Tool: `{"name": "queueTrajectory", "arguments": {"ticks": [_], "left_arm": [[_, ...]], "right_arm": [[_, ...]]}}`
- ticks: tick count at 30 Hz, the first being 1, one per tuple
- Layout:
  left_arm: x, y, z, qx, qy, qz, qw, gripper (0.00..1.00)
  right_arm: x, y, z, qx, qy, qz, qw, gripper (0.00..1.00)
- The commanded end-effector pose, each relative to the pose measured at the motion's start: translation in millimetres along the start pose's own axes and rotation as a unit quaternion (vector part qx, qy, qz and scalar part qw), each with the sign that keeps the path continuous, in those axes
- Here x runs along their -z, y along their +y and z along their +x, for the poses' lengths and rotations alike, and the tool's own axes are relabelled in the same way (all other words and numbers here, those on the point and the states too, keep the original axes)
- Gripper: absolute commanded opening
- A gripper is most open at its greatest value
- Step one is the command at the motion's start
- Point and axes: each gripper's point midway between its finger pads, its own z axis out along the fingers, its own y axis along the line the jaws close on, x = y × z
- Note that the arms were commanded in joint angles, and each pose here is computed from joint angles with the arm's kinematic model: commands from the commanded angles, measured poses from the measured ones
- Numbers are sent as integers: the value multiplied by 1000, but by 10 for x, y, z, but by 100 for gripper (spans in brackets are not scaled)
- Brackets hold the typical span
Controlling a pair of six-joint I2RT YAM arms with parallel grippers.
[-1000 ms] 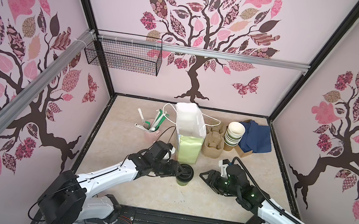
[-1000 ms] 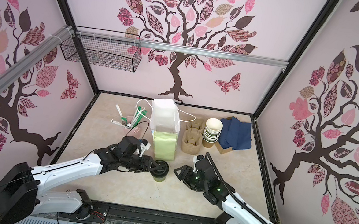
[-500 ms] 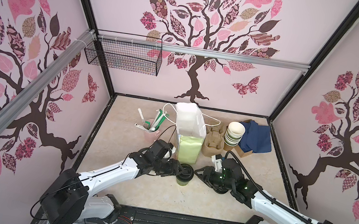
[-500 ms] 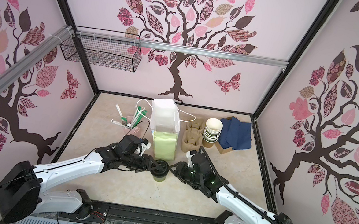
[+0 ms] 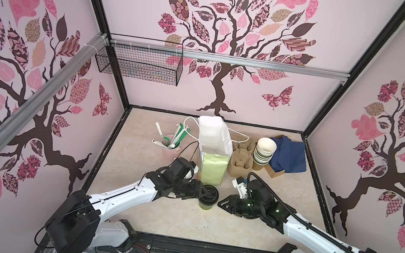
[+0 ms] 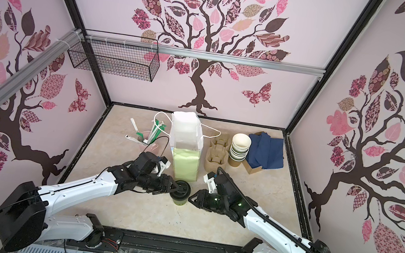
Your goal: Pack the takeout coffee
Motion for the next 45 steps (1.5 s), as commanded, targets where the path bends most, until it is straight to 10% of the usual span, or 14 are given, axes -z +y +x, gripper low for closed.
{"name": "queueTrajectory", "arguments": {"ticks": [1,38,45], "left_arm": [[-6,188,105,14,20,-41,999,56],[-58,256,150,21,25,-42,999,55],[-28,200,125,18,22,-36,999,54]], "right_arm": [[-7,198,-78,4,-6,-36,999,40],[-128,-941,237,-54,33,188,980,27],[2,-46,-46,-70,-28,-15,997,39]]}}
